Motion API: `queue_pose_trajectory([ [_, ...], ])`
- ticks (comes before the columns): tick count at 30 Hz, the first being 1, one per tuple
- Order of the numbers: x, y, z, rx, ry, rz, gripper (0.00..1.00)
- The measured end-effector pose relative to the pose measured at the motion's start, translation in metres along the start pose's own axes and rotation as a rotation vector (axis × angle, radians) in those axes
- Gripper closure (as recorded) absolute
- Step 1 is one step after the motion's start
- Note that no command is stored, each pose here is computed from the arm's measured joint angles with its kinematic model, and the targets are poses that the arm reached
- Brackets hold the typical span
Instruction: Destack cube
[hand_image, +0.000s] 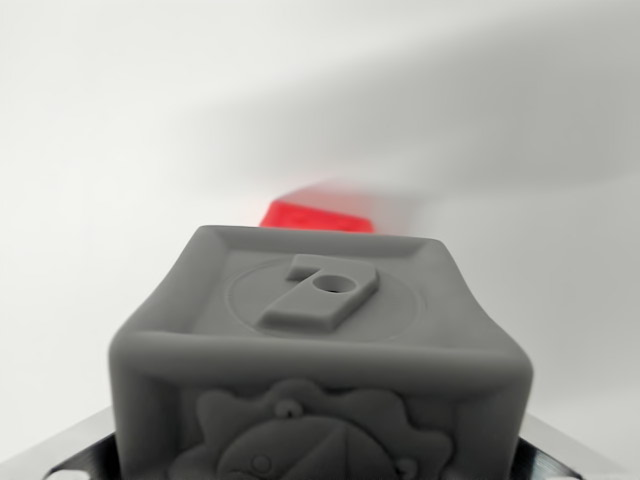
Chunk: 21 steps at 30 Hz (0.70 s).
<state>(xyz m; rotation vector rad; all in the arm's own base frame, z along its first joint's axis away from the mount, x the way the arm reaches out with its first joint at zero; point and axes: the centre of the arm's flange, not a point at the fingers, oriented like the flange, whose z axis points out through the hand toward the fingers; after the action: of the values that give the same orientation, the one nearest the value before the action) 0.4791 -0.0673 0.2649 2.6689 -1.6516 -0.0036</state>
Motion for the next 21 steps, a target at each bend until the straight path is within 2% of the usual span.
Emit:
queue_pose_trajectory([
  [5,0.007,-0.003,0.003,-0.0012,-0.0004,-0.039,1.0],
  [21,0.031,-0.015,0.013,-0.0014,0.0005,-0.167,1.0],
])
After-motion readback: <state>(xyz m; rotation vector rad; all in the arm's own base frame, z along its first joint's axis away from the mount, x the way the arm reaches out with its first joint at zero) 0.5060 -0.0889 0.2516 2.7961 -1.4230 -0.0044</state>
